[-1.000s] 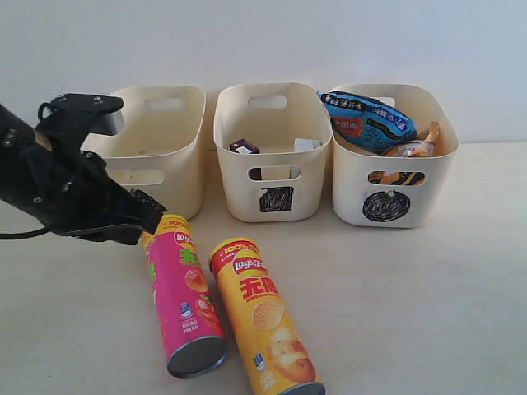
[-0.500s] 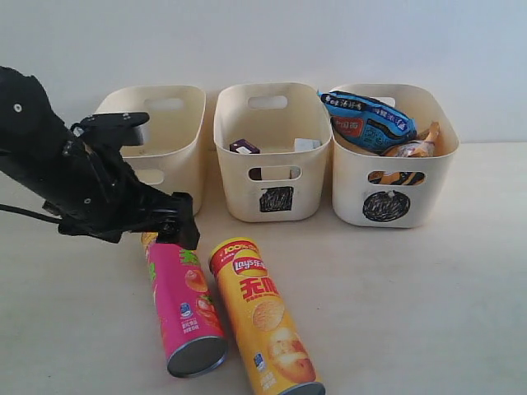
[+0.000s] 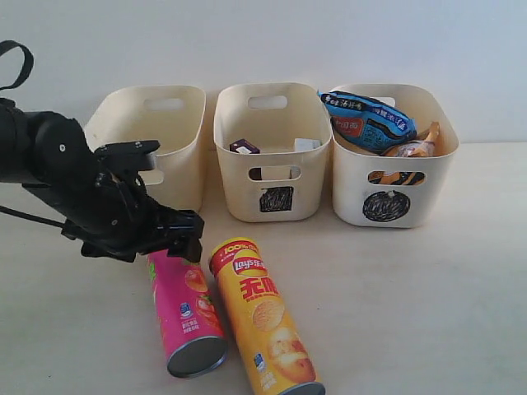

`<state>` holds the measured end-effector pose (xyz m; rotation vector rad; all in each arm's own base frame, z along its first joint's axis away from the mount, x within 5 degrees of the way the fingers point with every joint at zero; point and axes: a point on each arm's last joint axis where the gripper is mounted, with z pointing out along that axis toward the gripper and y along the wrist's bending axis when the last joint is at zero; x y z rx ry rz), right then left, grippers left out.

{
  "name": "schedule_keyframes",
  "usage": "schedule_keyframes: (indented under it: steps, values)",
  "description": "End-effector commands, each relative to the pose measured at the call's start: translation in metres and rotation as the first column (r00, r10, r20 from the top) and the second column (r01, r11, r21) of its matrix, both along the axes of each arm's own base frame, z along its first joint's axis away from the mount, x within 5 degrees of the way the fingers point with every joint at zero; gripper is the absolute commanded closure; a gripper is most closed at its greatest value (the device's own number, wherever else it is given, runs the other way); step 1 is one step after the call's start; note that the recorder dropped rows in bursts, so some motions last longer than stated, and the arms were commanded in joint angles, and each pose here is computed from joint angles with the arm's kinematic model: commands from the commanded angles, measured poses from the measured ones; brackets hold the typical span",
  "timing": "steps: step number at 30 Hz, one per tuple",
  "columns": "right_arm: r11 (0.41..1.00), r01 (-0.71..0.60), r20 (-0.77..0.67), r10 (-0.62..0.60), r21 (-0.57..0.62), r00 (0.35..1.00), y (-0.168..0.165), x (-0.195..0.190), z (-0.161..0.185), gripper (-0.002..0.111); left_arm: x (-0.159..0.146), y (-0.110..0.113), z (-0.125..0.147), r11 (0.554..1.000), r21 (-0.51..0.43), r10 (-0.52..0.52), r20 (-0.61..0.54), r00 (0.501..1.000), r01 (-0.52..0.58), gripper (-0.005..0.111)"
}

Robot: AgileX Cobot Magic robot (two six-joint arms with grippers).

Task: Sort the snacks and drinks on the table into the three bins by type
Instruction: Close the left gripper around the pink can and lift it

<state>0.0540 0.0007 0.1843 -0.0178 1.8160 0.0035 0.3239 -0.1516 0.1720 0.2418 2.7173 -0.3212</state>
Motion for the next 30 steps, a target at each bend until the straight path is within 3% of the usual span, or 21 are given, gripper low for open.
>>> schedule_keyframes:
  steps: [1,12,17,22,25,30]
  values:
    - [1.000,0.003,0.006,-0.003,0.002,1.000,0.000,0.000,-0.001,0.107,0.003,-0.001,-0.009,1.000,0.020,-0.005,-0.005,1.000,0.005,0.024]
    - [1.000,0.004,0.010,-0.004,0.018,1.000,0.000,0.000,0.000,0.107,0.003,0.001,-0.028,0.997,0.076,-0.030,-0.062,0.998,0.035,0.024]
    - [1.000,0.004,0.010,-0.004,0.018,1.000,0.000,0.000,0.000,0.107,-0.002,0.005,-0.031,0.987,0.136,-0.068,-0.115,0.991,0.083,0.024]
    - [1.000,0.004,0.010,-0.004,0.018,1.000,0.000,0.000,0.000,0.107,-0.006,0.012,-0.034,0.976,0.205,-0.040,-0.149,0.988,0.070,0.024]
    - [1.000,0.004,0.010,-0.004,0.018,1.000,0.000,0.000,0.000,0.107,-0.007,0.014,-0.035,0.973,0.217,-0.044,-0.160,0.986,0.078,0.030]
    - [1.000,0.004,0.010,-0.004,0.018,1.000,0.000,0.000,0.000,0.107,-0.012,0.015,-0.041,0.974,0.212,-0.042,-0.158,0.986,0.076,0.050]
